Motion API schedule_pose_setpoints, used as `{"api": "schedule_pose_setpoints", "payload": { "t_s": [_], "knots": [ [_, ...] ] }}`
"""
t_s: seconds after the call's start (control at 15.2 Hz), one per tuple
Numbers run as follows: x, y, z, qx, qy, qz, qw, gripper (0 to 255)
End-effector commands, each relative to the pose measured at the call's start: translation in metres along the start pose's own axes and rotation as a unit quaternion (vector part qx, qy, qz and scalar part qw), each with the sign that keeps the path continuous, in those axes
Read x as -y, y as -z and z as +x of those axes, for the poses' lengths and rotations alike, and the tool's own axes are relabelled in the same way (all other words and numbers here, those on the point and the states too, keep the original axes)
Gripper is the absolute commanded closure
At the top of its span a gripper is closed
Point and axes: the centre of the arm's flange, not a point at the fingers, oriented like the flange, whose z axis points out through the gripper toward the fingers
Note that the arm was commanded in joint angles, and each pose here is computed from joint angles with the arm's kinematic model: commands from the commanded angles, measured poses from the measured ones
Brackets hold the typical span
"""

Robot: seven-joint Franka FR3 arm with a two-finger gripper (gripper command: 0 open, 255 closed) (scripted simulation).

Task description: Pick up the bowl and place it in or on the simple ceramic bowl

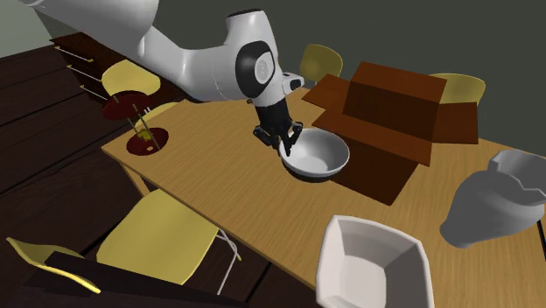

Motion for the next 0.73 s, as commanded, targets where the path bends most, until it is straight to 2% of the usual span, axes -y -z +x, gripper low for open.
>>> {"api": "schedule_pose_setpoints", "payload": {
  "t_s": [0.0, 0.26, 0.66],
  "knots": [
    [-0.002, 0.011, 0.000, 0.000, 0.000, 0.000, 1.0000, 255],
    [-0.007, 0.029, 0.000, 0.000, 0.000, 0.000, 1.0000, 255],
    [-0.053, 0.021, -0.064, 0.000, 0.000, 0.000, 1.0000, 255]
  ]
}}
